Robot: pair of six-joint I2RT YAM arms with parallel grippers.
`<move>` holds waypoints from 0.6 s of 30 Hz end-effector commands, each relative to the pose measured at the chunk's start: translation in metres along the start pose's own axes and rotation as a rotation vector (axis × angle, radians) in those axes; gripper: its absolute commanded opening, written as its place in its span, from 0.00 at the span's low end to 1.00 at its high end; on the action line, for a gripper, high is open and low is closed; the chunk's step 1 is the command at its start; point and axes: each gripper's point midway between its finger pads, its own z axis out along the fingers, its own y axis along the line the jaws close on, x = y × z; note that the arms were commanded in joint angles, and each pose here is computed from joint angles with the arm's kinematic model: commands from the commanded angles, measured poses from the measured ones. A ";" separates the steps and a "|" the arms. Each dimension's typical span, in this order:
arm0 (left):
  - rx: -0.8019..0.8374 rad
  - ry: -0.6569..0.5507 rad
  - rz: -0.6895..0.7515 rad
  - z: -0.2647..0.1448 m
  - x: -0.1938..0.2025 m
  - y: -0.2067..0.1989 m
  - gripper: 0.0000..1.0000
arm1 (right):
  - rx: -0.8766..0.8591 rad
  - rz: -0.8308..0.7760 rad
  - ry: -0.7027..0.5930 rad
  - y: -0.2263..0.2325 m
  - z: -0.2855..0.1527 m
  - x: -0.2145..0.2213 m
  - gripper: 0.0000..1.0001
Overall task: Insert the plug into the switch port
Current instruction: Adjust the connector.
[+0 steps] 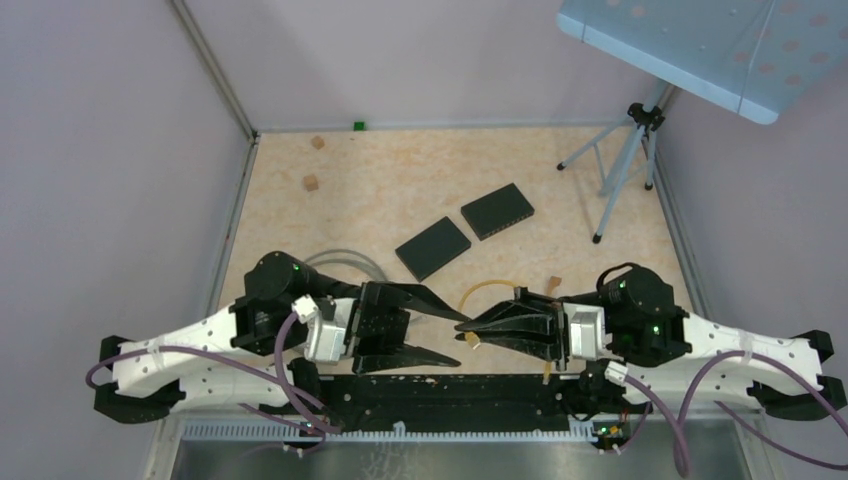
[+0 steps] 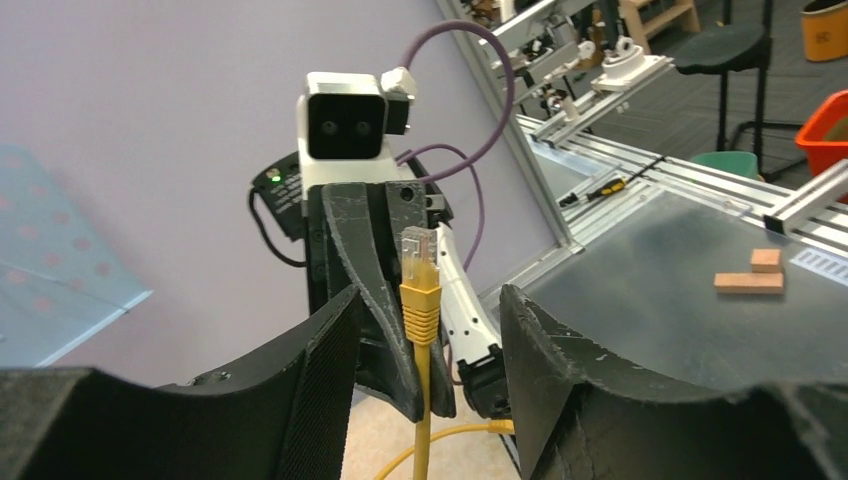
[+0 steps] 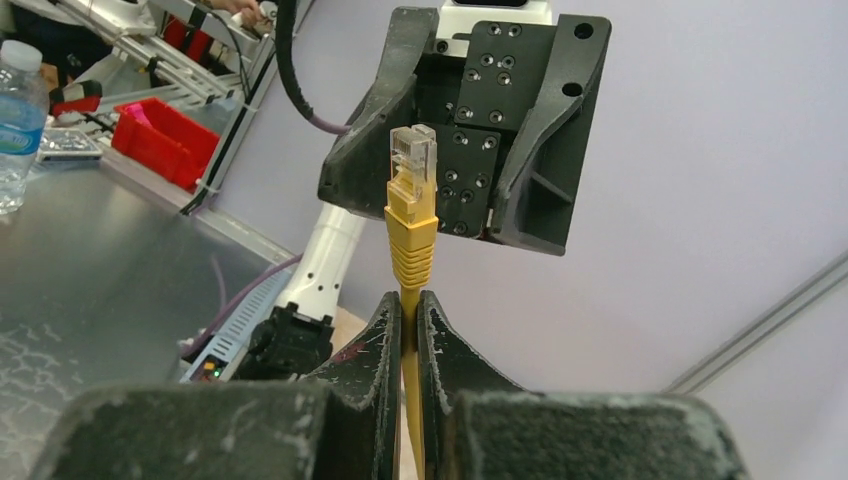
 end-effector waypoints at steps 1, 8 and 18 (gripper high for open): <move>0.098 -0.035 0.023 0.005 -0.014 -0.010 0.58 | -0.054 -0.045 -0.027 0.002 -0.002 -0.021 0.00; 0.165 -0.020 0.012 0.012 -0.011 -0.015 0.54 | -0.156 -0.034 0.041 0.015 0.000 -0.011 0.00; 0.244 0.009 -0.034 0.014 -0.001 -0.026 0.41 | -0.184 -0.033 0.057 0.018 0.003 -0.008 0.00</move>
